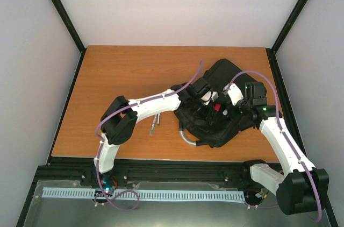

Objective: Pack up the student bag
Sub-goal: Place the stationery in the student bag.

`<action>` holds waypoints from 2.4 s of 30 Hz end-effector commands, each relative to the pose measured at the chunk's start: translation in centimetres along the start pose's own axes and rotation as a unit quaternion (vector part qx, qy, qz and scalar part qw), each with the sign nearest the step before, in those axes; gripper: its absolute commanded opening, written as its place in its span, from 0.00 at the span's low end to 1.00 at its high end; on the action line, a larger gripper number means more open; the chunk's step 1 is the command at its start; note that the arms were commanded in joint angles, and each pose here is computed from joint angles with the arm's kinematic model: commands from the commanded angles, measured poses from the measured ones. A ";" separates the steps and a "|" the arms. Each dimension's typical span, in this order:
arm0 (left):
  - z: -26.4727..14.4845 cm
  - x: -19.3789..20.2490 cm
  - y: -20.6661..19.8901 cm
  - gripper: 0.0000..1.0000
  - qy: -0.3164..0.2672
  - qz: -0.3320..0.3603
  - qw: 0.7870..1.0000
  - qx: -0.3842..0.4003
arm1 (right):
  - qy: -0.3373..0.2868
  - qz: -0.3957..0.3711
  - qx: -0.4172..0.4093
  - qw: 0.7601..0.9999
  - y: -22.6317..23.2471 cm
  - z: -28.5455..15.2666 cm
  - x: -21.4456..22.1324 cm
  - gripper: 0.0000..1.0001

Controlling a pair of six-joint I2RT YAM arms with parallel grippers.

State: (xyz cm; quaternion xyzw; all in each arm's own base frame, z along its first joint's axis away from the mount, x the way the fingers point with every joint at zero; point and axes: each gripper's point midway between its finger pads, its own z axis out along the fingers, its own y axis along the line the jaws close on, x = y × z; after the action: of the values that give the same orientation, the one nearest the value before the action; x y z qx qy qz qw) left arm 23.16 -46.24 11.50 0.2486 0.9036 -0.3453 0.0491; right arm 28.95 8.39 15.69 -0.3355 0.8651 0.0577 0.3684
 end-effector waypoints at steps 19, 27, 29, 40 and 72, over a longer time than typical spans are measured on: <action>-0.4 -2.7 -0.7 0.49 -0.038 0.013 0.999 -0.031 | -0.056 -0.011 0.004 0.998 -0.5 -0.6 -2.7 0.03; -2.9 0.0 -1.0 0.37 -0.044 0.030 0.999 -0.010 | -0.054 -0.010 0.003 0.998 -0.5 -0.5 -2.6 0.03; -2.7 0.7 -1.1 0.28 -0.044 0.038 0.998 0.003 | -0.054 -0.011 0.004 0.998 -0.5 -0.5 -2.6 0.03; 1.3 0.9 0.7 0.01 -0.042 0.034 0.998 0.006 | -0.051 -0.012 0.000 0.999 -0.4 -0.3 -2.5 0.03; 2.9 -10.7 0.5 0.01 -0.258 0.006 0.966 -0.009 | -0.043 -0.007 0.000 0.999 -0.6 0.0 -2.1 0.03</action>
State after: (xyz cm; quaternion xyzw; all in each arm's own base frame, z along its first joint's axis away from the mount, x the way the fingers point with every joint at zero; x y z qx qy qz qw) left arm 29.54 -50.31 8.06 0.1890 0.8990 -0.3365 0.2070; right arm 30.49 7.65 16.00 -0.3243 0.8626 0.0393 0.3861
